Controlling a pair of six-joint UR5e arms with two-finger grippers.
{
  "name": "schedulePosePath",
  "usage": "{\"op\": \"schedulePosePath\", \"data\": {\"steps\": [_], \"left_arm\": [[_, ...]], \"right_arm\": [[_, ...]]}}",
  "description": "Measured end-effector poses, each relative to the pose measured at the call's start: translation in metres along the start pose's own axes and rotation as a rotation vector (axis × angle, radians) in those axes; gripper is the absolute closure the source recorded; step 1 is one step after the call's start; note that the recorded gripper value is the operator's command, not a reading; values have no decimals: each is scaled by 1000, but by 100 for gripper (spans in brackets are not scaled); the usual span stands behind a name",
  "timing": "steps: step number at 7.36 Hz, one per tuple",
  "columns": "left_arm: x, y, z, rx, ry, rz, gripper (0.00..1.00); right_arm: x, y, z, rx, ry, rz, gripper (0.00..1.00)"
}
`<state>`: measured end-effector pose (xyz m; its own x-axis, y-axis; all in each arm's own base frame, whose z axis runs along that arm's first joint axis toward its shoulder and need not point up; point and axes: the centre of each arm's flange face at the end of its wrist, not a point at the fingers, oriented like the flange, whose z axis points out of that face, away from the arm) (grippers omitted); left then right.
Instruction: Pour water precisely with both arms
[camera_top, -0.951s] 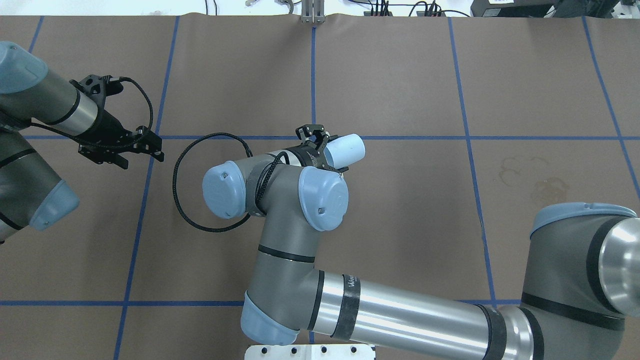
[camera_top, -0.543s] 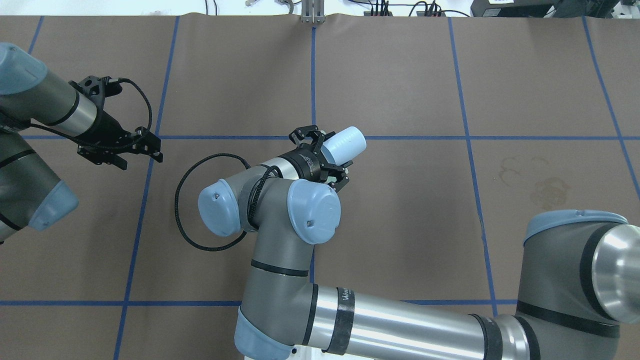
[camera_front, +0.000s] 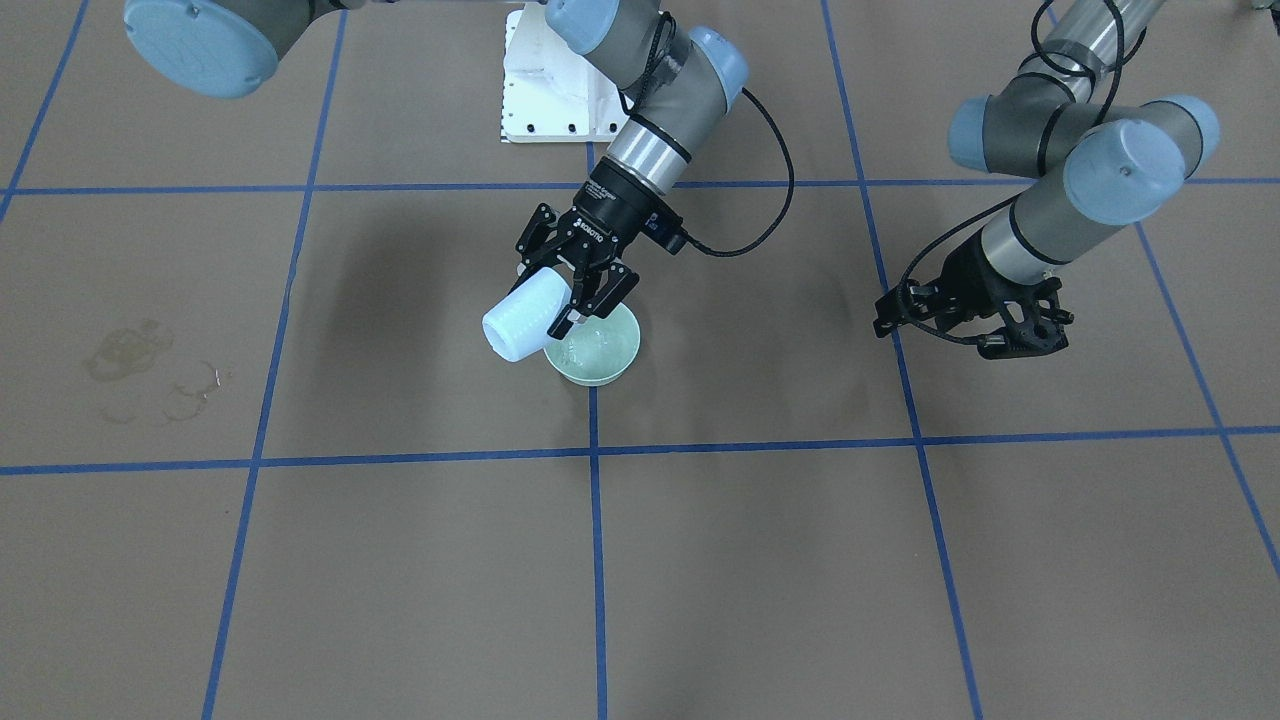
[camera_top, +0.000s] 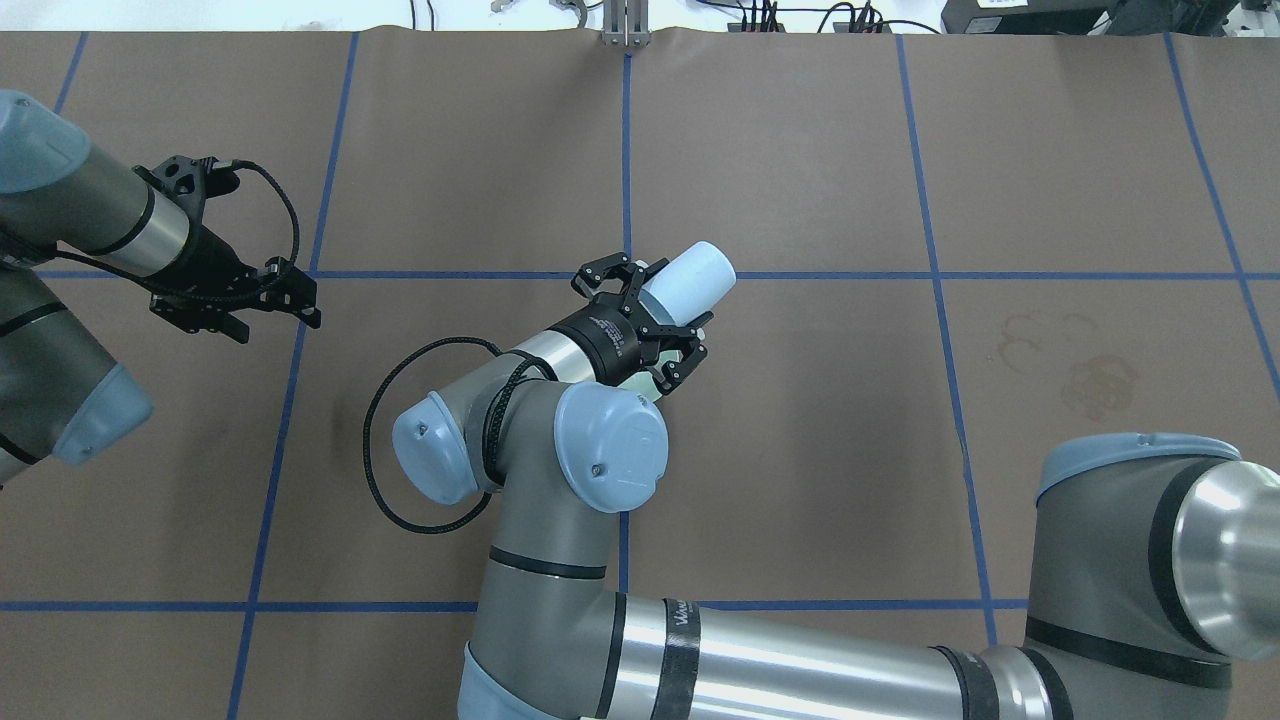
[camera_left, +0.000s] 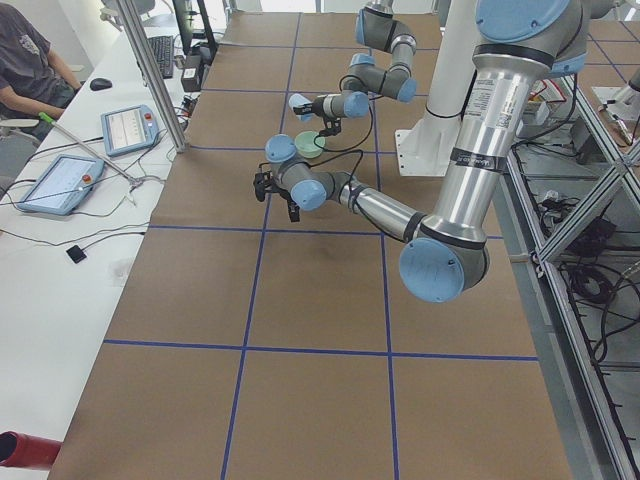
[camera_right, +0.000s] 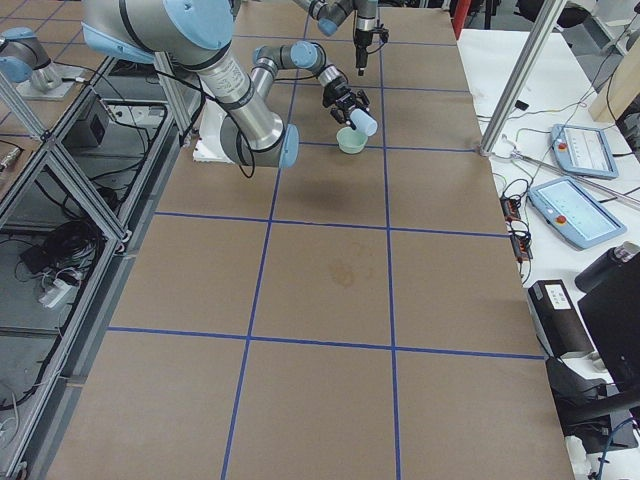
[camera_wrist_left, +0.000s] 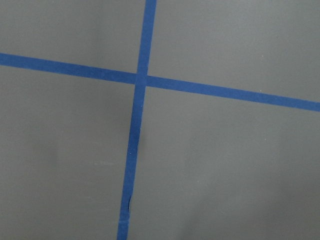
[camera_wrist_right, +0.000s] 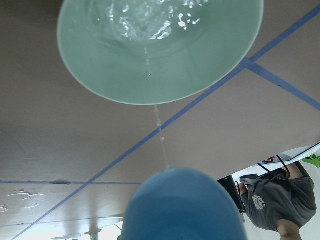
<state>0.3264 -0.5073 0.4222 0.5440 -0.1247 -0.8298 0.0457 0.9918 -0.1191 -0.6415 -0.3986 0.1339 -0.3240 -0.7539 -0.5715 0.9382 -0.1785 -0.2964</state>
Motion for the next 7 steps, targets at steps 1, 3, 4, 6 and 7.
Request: {"op": "schedulePosePath", "data": {"steps": [1,3,4,6,7], "left_arm": [[-1,0,0,0,-1,-1,9],[-1,0,-1,1,0,0,9],[0,0,-2,2,2,1,9],[3,0,-4,5,7,4,8],[6,0,-5,6,9,7,9]], "right_arm": [[0,1,-2,-10,1,-4,100],[2,7,-6,1,9,54,100],[3,17,-4,17,0,108,100],[5,42,24,89,-64,231,100],[5,58,47,158,-128,356,100]]}}
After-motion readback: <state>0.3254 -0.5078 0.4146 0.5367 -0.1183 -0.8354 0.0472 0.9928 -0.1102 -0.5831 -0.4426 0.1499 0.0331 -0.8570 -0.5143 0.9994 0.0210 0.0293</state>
